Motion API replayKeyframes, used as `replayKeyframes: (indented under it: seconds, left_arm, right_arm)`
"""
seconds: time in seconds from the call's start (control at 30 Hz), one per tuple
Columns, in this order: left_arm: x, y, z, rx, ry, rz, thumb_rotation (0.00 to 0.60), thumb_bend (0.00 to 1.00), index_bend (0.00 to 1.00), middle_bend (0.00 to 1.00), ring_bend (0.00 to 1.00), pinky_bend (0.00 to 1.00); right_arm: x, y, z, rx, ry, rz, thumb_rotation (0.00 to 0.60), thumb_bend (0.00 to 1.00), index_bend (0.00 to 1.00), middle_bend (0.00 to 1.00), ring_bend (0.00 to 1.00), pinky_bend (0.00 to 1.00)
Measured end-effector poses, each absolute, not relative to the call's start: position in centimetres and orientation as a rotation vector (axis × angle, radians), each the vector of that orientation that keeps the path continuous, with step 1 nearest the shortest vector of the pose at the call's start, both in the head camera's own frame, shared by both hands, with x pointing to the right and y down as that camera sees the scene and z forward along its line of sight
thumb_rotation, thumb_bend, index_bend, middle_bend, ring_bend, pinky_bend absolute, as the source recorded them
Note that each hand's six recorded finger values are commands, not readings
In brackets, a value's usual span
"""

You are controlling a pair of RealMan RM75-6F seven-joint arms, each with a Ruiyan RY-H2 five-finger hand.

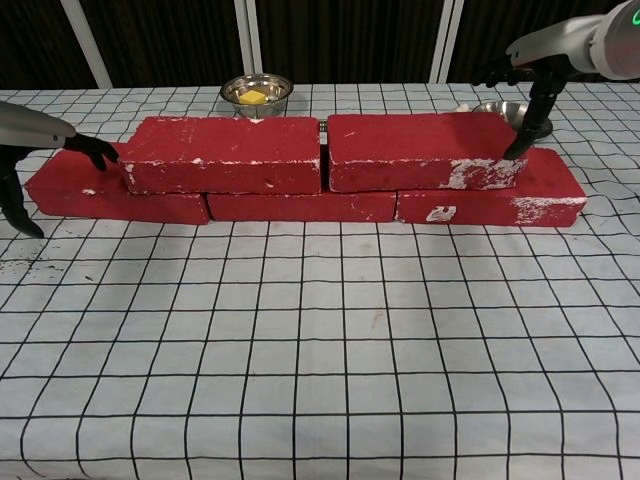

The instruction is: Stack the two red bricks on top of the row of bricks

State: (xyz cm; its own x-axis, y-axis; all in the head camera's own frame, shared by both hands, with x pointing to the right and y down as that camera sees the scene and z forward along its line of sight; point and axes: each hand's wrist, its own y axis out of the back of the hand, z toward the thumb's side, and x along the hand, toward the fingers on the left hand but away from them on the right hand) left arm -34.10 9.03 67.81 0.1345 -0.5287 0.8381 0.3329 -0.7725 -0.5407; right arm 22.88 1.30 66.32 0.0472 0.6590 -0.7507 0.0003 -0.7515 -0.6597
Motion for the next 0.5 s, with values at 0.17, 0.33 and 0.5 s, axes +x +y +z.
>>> replayKeyframes:
  seconds: [0.17,0.33,0.5]
  left_arm:
    - [-33.71,9.07,67.80,-1.776,0.181,-1.699,0.600,0.08,0.05,0.11,0.00,0.06]
    - [-33.50,9.11,67.81,-1.779,0.178,-1.696,0.600,0.08,0.05,0.11,0.00,0.06]
    - [-33.25,9.14,67.76,-1.786,0.180,-1.690,0.600,0.08,0.05,0.11,0.00,0.06]
  right_arm:
    - [23.12,1.22,66.27,-1.835,-0.667,1.758,0.600,0.00,0.00,0.00,0.00,0.11]
    - [23.28,1.18,66.22,-1.833,-0.671,1.761,0.600,0.00,0.00,0.00,0.00,0.11]
    - [23.46,1.16,66.23,-1.831,-0.675,1.764,0.600,0.00,0.00,0.00,0.00,0.11]
